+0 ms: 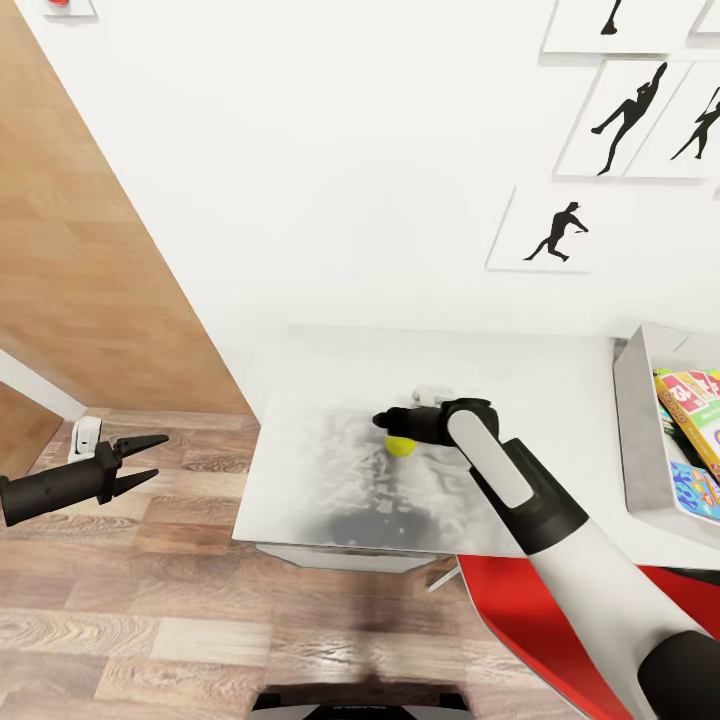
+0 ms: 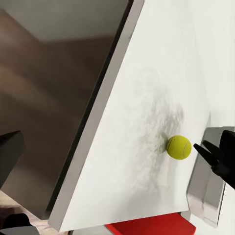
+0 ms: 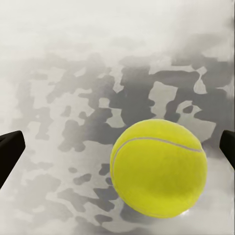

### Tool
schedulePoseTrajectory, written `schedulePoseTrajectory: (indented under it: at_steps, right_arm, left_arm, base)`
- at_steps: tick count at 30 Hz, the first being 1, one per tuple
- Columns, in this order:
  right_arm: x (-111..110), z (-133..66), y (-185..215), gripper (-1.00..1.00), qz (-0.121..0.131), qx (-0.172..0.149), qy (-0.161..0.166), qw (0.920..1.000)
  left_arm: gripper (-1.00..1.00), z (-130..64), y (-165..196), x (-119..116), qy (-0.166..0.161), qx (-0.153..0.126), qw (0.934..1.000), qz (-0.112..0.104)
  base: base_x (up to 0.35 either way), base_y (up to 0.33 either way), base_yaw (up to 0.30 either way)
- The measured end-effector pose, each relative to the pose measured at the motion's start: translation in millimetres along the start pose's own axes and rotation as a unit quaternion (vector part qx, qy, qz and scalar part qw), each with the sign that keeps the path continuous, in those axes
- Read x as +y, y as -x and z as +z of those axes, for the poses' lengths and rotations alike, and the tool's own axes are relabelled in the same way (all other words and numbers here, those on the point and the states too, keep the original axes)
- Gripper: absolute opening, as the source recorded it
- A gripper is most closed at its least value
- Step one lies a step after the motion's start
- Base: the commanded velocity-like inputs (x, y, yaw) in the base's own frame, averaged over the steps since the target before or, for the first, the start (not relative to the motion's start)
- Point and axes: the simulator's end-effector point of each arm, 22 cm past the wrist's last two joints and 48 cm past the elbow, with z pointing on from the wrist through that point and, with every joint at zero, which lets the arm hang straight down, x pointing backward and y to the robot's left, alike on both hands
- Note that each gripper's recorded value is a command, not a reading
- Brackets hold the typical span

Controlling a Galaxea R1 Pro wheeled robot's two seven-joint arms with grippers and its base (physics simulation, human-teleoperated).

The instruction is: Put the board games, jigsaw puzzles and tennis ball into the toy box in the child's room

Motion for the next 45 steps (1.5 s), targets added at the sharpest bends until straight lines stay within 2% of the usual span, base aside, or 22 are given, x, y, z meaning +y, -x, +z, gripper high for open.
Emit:
schedulePoseTrajectory:
  at_steps: [22,45]
  right_arm:
    - [-22.7,10.3,-10.8,1.00,0.001,0.015,-0.027,0.9995]
    - [-26.1,15.0,-17.6,1.00,0.003,0.024,-0.030,0.9992]
  left_arm:
    - [1.00,0.7,-0.8,0.1,0.000,0.001,1.0000,-0.001]
    - [1.00,0.8,-0.9,0.2,0.000,0.001,1.0000,0.000]
  base:
    - [0.000,0.000,0.000]
    - [0.000,0.000,0.000]
